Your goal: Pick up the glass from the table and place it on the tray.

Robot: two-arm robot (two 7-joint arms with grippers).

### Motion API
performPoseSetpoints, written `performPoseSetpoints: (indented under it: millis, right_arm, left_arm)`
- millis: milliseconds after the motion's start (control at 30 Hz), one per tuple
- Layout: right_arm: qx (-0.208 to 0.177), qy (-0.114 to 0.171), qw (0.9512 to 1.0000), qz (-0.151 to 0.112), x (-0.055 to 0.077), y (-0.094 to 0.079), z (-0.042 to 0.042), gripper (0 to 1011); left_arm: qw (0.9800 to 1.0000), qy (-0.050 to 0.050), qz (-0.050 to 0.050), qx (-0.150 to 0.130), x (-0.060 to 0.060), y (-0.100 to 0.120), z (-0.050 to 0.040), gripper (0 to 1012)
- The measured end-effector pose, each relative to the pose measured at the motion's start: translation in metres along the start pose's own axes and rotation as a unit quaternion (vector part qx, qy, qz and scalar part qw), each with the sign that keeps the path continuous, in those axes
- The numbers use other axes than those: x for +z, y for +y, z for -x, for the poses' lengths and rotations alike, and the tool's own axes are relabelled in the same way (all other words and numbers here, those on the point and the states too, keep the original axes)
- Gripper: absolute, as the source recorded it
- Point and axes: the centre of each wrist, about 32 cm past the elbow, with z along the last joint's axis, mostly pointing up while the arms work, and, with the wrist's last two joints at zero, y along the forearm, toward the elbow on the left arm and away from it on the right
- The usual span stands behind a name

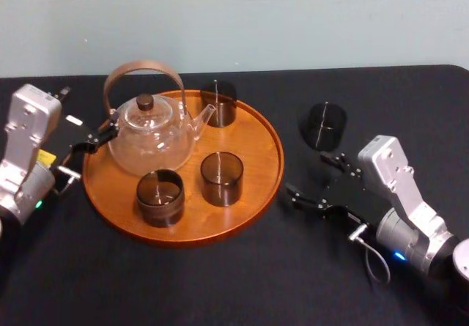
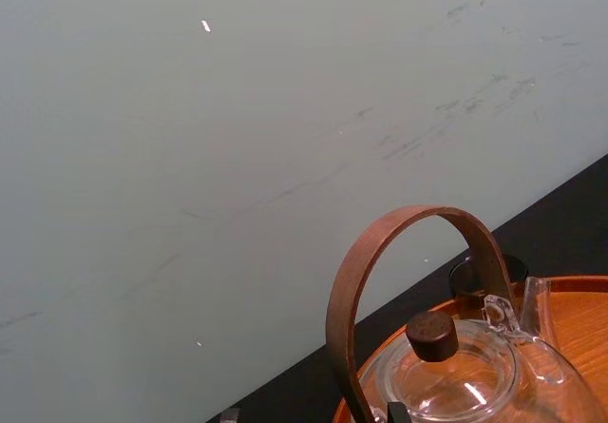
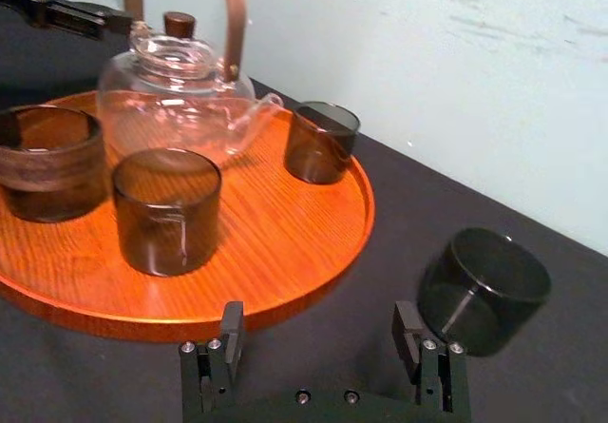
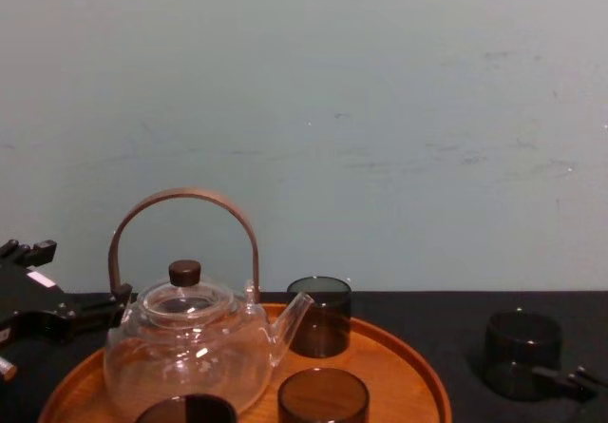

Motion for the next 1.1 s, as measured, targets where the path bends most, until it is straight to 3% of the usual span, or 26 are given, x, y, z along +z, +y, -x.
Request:
performPoseSetpoints:
  millis: [233, 633, 1100]
  right_arm:
    - [-0.014, 0.011, 0.9998, 0.008, -0.007, -0.002, -0.0047, 1000]
    - [-0.053, 0.026, 0.998, 0.021, -0.018, -0.001, -0.0229, 1000]
    - [-0.079, 0.026, 0.9964, 0.019, -0.014, -0.001, -0.0413, 1000]
  left_arm:
    - [1.0, 0.0, 0.0, 0.0, 0.0, 0.0, 0.0, 1010]
    - [1.0, 0.0, 0.0, 0.0, 0.0, 0.0, 0.0, 1009]
    - [1.0, 0.0, 0.0, 0.0, 0.0, 0.0, 0.0, 1009]
